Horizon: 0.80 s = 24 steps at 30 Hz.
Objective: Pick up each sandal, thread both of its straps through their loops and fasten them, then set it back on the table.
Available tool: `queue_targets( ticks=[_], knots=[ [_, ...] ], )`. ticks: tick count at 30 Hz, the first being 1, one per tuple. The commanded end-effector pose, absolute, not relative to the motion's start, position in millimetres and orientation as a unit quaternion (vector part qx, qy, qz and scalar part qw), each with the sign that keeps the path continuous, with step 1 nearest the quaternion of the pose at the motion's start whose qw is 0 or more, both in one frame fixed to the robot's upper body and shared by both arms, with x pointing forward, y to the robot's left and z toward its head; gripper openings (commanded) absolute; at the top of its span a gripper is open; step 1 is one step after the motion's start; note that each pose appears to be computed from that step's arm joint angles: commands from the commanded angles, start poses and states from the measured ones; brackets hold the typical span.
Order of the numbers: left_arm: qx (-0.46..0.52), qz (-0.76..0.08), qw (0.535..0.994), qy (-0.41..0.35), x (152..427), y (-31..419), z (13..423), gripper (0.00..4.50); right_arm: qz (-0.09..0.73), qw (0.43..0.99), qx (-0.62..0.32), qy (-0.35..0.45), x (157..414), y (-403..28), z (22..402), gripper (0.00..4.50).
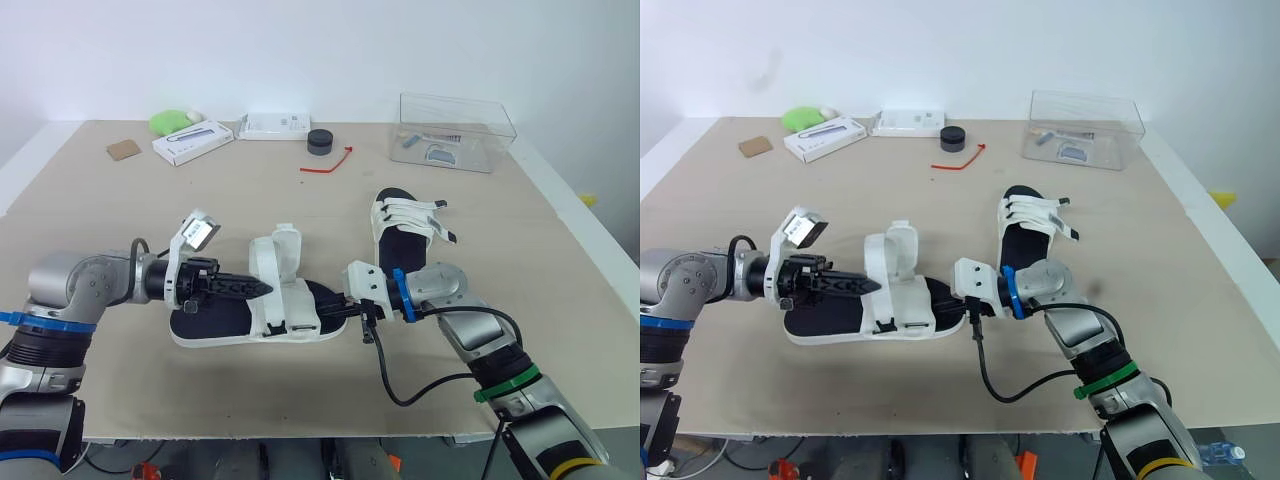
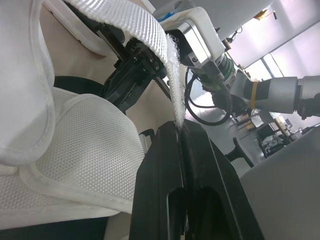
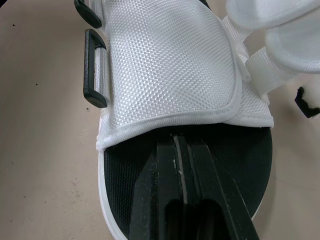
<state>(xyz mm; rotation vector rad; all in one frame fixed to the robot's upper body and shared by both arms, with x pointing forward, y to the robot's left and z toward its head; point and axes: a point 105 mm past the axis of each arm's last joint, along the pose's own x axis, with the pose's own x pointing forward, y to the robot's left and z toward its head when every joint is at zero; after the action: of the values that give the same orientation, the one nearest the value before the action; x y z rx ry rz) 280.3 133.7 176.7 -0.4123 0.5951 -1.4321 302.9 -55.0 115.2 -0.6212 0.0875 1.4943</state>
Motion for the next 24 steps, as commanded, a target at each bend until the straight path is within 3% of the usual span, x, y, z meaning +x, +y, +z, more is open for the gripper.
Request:
queue_targets(
  ticks=[1, 24],
  knots=[
    [-0.177, -0.641, 0.701, 0.257, 280.2, 137.7, 180.7, 0.07, 0.668, 0.686, -0.285, 0.031, 302.1, -55.1, 119.5, 0.0],
    [-0.167, -0.635, 0.705, 0.268, 278.1, 144.2, 175.9, 0.07, 0.666, 0.688, -0.286, 0.03, 304.5, -54.0, 120.2, 0.0]
  ],
)
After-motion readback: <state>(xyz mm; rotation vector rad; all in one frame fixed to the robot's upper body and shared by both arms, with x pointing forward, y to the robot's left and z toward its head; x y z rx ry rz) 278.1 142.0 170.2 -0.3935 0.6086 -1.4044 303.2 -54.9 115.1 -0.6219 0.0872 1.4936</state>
